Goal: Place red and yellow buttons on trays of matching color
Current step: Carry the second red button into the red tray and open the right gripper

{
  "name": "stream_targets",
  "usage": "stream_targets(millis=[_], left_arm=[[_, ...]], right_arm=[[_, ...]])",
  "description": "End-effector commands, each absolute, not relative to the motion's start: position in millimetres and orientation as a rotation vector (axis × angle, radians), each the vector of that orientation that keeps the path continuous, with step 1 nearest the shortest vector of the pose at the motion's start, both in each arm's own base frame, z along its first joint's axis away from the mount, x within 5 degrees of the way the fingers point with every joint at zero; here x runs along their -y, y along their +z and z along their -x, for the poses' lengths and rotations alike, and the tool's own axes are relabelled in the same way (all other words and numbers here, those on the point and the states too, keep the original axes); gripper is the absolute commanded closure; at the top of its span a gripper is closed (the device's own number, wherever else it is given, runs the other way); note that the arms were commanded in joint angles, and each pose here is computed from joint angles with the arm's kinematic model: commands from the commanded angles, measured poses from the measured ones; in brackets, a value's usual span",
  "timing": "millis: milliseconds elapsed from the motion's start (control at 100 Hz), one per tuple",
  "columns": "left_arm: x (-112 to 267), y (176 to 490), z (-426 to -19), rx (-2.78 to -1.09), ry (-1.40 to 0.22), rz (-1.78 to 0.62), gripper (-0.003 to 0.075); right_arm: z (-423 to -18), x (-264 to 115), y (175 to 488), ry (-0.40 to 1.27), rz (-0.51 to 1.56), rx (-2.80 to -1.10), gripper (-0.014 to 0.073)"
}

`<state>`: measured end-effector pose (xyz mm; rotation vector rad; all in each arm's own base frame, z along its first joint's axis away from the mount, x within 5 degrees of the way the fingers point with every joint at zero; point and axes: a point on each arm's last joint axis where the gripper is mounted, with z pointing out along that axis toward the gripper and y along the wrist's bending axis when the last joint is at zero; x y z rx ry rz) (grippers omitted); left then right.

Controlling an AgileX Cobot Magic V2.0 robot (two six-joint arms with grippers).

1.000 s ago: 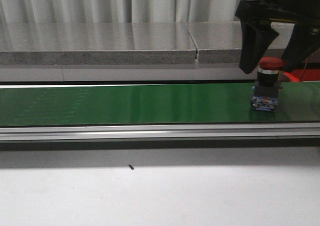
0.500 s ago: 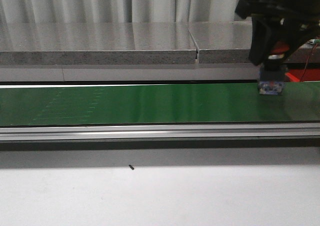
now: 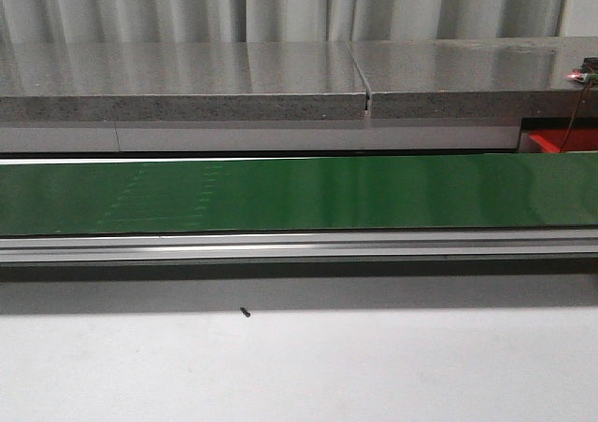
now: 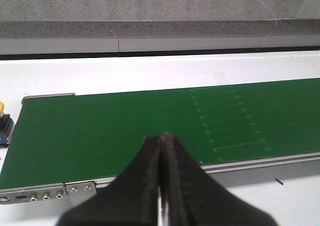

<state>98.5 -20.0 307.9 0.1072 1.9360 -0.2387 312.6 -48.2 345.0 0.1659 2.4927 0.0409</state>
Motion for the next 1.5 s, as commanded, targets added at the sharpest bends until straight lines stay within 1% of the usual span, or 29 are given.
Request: stream_targets(millis=[0,100,180,310,510,710,970,1220,1350,1420,1490], left_arm=[[20,322,-100,-1.847,-0.247,-0.081,0.0741],[20,322,-100,-1.847,-0.247,-0.081,0.0741],[20,322,-100,-1.847,-0.247,-0.081,0.0741],[20,322,-100,-1.847,-0.247,-0.081,0.0741],[20,322,-100,-1.847,-0.247,-0.081,0.0741],[20,322,-100,-1.847,-0.247,-0.081,0.0741],[20,322,-100,-1.847,-0.247,-0.081,0.0741],[20,322,-100,-1.847,-0.247,-0.081,0.0741],[20,322,-100,-1.847,-0.247,-0.081,0.0741],[20,322,-100,-1.847,-0.247,-0.081,0.0741],[20,322,-100,-1.847,-0.247,-0.081,0.0741]], right_arm=[[-304,69,378,-0.022,-0.222,-2.353,0.0527],[-302,92,382,-0.066,-0.303,-2.308,0.0527],[-302,113,377,-0.096,-0.379,-2.295,0.0526],[-312,144,354,-0.109,-0.517,-2.305,0.0526],[-336,174,316,-0.115,-0.621,-2.280,0.0526],[-356,184,293,-0.099,-0.656,-2.232,0.0526],[-374,194,258,-0.079,-0.699,-2.226,0.0526],[-384,200,241,-0.072,-0.729,-2.188,0.0526],[-385,200,232,-0.061,-0.741,-2.216,0.0523],[-385,200,230,-0.055,-0.744,-2.231,0.0491],[-385,200,231,-0.057,-0.739,-2.232,0.0405]])
